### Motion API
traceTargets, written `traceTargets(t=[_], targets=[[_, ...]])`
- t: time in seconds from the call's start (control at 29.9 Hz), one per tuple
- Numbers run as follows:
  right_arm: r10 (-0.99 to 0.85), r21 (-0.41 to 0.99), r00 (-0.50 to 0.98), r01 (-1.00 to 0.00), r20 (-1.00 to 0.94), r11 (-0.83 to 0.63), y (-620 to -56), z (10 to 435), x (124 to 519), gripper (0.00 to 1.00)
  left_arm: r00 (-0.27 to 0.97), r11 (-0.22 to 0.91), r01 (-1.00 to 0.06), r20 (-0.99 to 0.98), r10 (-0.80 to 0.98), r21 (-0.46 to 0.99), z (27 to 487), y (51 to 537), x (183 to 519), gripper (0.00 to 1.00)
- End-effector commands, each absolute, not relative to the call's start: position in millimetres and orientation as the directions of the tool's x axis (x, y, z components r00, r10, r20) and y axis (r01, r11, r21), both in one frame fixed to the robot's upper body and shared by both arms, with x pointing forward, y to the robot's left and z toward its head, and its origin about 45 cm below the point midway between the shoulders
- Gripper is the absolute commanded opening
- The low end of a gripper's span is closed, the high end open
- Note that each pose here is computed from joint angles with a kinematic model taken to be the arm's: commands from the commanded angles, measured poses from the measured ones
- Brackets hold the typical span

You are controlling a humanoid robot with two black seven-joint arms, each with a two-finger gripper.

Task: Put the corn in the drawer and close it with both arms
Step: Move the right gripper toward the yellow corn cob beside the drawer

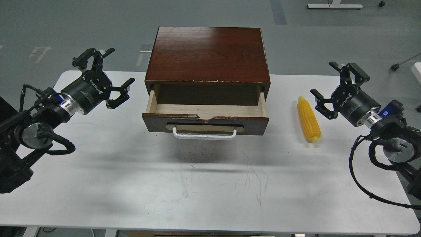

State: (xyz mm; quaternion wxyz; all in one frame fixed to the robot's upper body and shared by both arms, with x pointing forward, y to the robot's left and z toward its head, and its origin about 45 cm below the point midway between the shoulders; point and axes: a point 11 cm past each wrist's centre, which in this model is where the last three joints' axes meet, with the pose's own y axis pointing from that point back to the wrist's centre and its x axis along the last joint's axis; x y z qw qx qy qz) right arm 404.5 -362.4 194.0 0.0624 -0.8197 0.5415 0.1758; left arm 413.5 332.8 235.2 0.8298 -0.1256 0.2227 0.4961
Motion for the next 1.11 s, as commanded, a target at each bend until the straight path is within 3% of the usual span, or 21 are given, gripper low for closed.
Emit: traceTargets(t=[0.0, 0.23, 0.37, 0.47, 0.6, 0.77, 0.87, 1.07], targets=[[-0.867, 0.086, 0.346, -0.913, -0.358, -0.399, -364.2, 194.2, 404.6, 1.00, 0.400, 0.471, -0.882, -0.503, 0.767, 0.016, 231.5, 334.2, 411.3, 0.99], [-0.867, 0.081, 0.348, -0.913, -0.358, -0.400, -363.9, 193.8, 403.7, 1.00, 0.374, 0.444, -0.895, -0.493, 0.786, 0.029, 230.0, 346.2, 412.8, 0.99], [-0.869, 0.077, 0.364, -0.909, -0.334, -0.410, -364.5, 200.5, 405.5, 1.00, 0.282, 0.341, -0.939, -0.461, 0.842, 0.047, 228.5, 384.0, 421.8, 0.99], [-0.878, 0.071, 0.377, -0.908, -0.293, -0.413, -370.4, 212.6, 409.6, 1.00, 0.289, 0.338, -0.940, -0.438, 0.851, 0.036, 238.5, 385.0, 429.9, 0.99], [-0.888, 0.091, 0.454, -0.884, -0.072, -0.459, -383.2, 250.8, 417.7, 1.00, 0.305, 0.339, -0.941, -0.412, 0.858, 0.009, 243.8, 383.7, 432.0, 0.99], [-0.804, 0.197, 0.536, -0.844, 0.259, -0.499, -399.8, 290.4, 416.2, 1.00, 0.356, 0.325, -0.934, -0.331, 0.874, -0.146, 267.6, 380.8, 436.6, 0.99], [-0.675, 0.311, 0.603, -0.798, 0.425, -0.517, -394.7, 294.8, 418.8, 1.00, 0.403, 0.374, -0.915, -0.322, 0.857, -0.151, 266.1, 360.9, 437.1, 0.99], [-0.444, 0.495, 0.690, -0.722, 0.572, -0.484, -390.7, 283.0, 421.1, 1.00, 0.449, 0.417, -0.893, -0.333, 0.829, -0.167, 268.4, 342.7, 434.2, 0.99]])
